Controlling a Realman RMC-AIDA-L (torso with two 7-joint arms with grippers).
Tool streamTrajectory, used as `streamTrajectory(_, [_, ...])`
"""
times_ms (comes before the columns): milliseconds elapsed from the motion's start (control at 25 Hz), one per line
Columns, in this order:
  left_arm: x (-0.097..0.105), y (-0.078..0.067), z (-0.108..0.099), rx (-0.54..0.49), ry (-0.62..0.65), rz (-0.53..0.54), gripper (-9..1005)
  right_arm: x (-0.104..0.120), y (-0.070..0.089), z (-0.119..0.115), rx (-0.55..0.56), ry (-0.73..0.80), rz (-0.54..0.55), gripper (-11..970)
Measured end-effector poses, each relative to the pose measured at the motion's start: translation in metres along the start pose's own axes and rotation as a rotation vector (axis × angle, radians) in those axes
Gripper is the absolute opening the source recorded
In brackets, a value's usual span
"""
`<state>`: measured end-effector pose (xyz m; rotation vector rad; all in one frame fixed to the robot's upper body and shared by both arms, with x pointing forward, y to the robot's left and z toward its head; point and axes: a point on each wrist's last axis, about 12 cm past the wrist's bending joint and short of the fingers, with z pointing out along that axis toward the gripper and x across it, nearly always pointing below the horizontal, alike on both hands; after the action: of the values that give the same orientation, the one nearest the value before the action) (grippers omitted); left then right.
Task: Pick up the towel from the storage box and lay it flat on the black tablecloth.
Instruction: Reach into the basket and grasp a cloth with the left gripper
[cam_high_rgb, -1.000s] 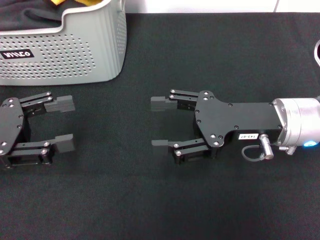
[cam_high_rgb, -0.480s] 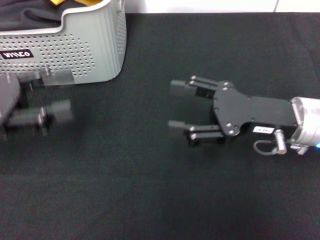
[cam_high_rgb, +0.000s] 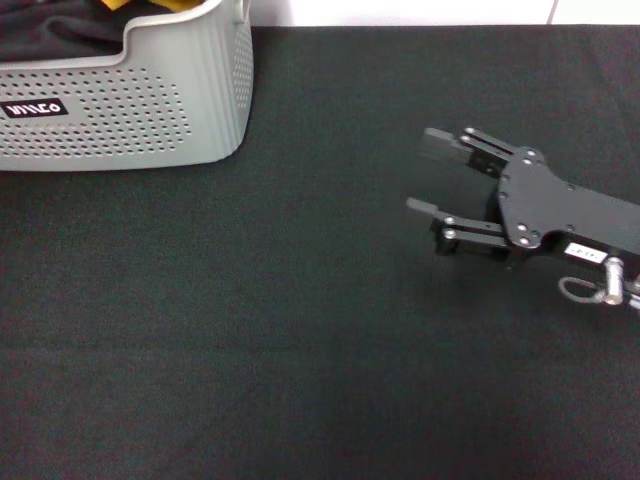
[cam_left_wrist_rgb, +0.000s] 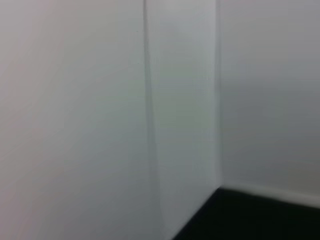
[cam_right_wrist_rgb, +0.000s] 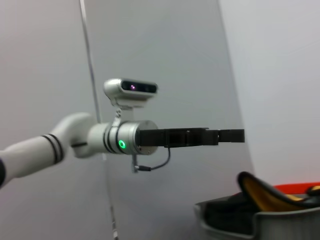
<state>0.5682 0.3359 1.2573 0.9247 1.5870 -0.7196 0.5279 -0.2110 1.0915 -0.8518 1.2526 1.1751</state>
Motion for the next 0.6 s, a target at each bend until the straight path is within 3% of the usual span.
streamTrajectory(160, [-0.023, -0.005, 0.007, -0.137, 0.133, 0.170, 828, 0.004, 0.002, -0.012, 0.058, -0.019, 0.003, 857])
streamTrajectory(280, [-0.032, -0.009, 0.005, -0.197, 0.204, 0.231, 828, 0.003, 0.002, -0.016, 0.082, -0.032, 0.001, 857])
streamTrajectory(400, [-0.033, -0.007, 0.004, -0.228, 0.271, 0.241, 828, 0.003, 0.001, -0.017, 0.091, -0.034, -0.002, 857])
streamTrajectory(600, [-0.019, 0.003, 0.004, -0.284, 0.362, 0.214, 827, 0.003, -0.003, -0.011, 0.099, -0.019, -0.008, 857])
